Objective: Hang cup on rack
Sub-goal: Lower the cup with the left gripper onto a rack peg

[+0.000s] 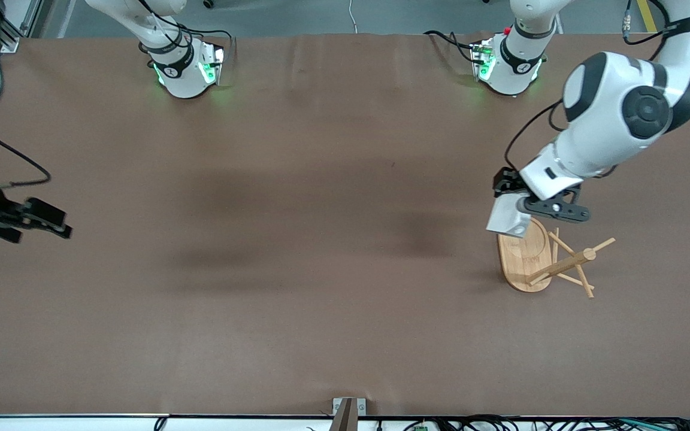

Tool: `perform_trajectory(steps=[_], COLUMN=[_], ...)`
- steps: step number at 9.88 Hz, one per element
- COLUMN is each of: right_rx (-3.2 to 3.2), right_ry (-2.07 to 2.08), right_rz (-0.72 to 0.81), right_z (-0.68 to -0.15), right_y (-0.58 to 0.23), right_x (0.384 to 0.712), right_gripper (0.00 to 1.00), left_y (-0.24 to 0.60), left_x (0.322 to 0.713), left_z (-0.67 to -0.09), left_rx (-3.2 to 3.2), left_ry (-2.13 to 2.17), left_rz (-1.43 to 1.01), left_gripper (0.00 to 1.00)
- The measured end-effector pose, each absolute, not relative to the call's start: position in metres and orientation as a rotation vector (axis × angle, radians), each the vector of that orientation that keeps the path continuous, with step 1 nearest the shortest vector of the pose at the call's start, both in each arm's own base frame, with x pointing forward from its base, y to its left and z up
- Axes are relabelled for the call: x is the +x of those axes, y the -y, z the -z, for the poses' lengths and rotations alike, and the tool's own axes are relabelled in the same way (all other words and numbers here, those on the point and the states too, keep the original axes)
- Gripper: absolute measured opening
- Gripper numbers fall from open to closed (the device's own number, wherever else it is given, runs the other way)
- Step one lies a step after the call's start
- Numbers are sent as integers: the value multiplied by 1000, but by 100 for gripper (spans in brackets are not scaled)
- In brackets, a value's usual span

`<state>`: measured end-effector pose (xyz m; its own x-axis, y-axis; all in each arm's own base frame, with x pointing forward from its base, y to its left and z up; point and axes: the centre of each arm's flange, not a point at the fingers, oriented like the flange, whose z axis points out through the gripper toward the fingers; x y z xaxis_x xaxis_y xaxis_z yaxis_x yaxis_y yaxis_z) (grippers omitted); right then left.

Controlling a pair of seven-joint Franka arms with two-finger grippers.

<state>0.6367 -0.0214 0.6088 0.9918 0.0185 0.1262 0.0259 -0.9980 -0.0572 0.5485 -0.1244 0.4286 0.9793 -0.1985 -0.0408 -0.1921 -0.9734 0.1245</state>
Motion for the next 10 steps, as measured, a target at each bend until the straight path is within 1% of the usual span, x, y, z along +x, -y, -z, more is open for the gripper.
perform_trajectory(steps=[1,2,4,5,7,10], right_rx=[-3090,-3095,-3110,-3129,-3144,-3144], right_ry=[-5,-32,-51,-54,-74,-93], right_rz=[232,235,188,157,106,55], right_z=[-637,-661,-693,-699,-699,-679], right_y=[35,45,52,54,55,57], right_x=[621,601,565,554,543,543], right_gripper=[100,100,100,100,100,100], left_y=[108,99,89,85,82,71], left_x=[551,553,555,556,557,565], left_z=[-428,-428,-426,-425,-421,-411], left_rx=[3002,2999,2990,2985,2970,2922], left_ry=[316,334,375,391,421,515], left_rz=[81,80,79,81,84,84], left_gripper=[70,70,70,70,70,70])
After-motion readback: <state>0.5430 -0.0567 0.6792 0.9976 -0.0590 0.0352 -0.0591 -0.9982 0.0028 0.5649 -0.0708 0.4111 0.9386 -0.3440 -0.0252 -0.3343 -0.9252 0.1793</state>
